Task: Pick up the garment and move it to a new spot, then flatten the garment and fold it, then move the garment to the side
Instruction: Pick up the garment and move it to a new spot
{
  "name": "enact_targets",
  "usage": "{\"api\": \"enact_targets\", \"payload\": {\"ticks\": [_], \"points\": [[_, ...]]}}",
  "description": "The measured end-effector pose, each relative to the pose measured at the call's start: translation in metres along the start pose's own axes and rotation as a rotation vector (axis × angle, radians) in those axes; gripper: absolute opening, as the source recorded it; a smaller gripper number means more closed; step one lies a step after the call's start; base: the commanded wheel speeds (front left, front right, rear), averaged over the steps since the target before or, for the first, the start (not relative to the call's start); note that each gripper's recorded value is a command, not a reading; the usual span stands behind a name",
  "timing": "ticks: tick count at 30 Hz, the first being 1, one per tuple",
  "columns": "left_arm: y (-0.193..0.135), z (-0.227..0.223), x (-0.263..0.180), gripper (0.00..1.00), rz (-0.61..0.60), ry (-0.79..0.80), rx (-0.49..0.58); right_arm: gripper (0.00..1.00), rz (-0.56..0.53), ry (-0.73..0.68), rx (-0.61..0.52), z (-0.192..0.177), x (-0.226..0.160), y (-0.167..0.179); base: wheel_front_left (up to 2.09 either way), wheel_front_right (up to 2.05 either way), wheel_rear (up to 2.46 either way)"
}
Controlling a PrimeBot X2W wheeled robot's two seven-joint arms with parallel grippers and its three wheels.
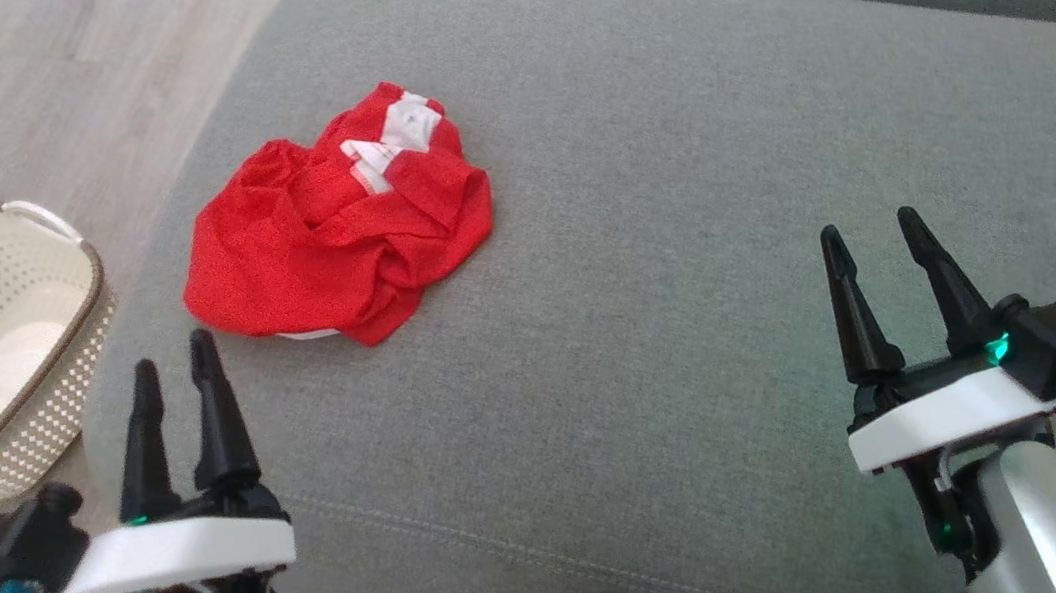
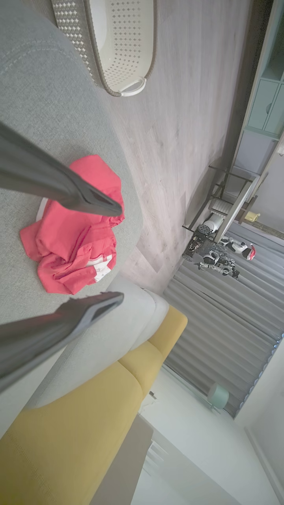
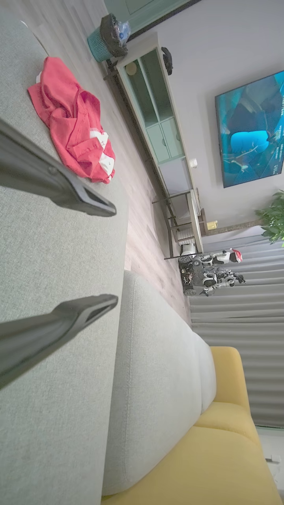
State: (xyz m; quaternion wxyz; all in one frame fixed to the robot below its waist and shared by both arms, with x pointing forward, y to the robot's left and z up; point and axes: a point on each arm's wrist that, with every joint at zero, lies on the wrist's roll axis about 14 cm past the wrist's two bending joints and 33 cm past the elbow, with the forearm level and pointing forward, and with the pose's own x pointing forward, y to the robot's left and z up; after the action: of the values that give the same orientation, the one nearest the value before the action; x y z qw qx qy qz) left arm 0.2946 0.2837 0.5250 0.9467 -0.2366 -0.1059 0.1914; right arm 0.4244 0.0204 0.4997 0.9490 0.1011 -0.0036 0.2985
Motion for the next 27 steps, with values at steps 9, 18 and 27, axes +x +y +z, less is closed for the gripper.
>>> {"api": "enact_targets", "payload": {"ticks": [9,18,27], "points": [[-0.001,-0.038,0.029,1.0,-0.01,0.105,0.038,1.0,-0.116,0.02,0.008,-0.007,-0.008,-0.046,0.0,0.0,0.0],[-0.002,-0.093,0.071,1.0,-0.045,0.291,0.131,1.0,-0.186,0.012,-0.046,0.002,-0.002,-0.086,0.0,0.0,0.0],[0.006,-0.133,0.111,1.0,-0.037,0.465,0.215,1.0,-0.205,0.051,-0.058,-0.009,0.001,-0.1,0.0,0.0,0.0]]}}
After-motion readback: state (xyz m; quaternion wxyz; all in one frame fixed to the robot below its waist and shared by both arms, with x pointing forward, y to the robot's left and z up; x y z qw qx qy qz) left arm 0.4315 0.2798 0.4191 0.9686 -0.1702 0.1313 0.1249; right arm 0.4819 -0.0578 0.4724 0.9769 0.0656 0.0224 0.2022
